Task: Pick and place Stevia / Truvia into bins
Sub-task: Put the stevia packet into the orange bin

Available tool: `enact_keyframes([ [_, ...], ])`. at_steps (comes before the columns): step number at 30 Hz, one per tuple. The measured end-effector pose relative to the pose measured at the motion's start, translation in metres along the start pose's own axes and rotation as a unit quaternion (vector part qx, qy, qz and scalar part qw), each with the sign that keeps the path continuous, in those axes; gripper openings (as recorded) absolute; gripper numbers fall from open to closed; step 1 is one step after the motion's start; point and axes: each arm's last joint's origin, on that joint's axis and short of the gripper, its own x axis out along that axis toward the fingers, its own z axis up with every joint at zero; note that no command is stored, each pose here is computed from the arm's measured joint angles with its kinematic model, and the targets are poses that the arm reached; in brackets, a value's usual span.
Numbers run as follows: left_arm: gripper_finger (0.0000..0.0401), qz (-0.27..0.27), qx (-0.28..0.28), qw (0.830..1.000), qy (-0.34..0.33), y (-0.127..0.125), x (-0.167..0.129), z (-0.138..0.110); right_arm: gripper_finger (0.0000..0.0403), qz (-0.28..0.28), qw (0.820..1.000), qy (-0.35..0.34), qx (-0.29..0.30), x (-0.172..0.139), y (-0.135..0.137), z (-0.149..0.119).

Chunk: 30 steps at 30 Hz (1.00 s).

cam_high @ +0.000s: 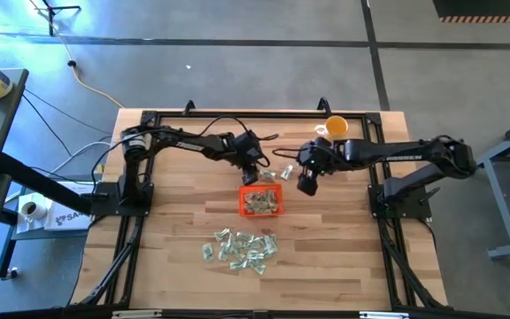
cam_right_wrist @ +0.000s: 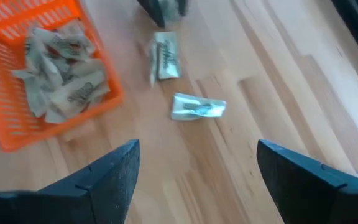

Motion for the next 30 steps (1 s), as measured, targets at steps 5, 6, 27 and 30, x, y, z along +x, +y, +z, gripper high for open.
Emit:
enact_keyframes([
  [5,0.0055,0.005,-0.015,0.999,0.038,0.000,-0.005,-0.006,0.0312,-0.009,1.000,-0.007,0.010,-0.006,-0.009,-0.006],
  [6,0.0031,0.001,-0.022,0.999,0.049,-0.001,-0.010,-0.007,0.0312,-0.010,1.000,-0.007,0.012,-0.006,-0.010,-0.007],
  [27,0.0125,-0.180,0.007,0.983,-0.039,-0.115,-0.073,0.014,0.0312,0.066,0.966,0.026,-0.247,0.091,-0.028,0.005],
  [30,0.0182,-0.158,-0.017,0.987,-0.012,-0.116,-0.063,0.007,0.0312,0.081,0.964,0.053,-0.247,0.110,-0.031,-0.001],
])
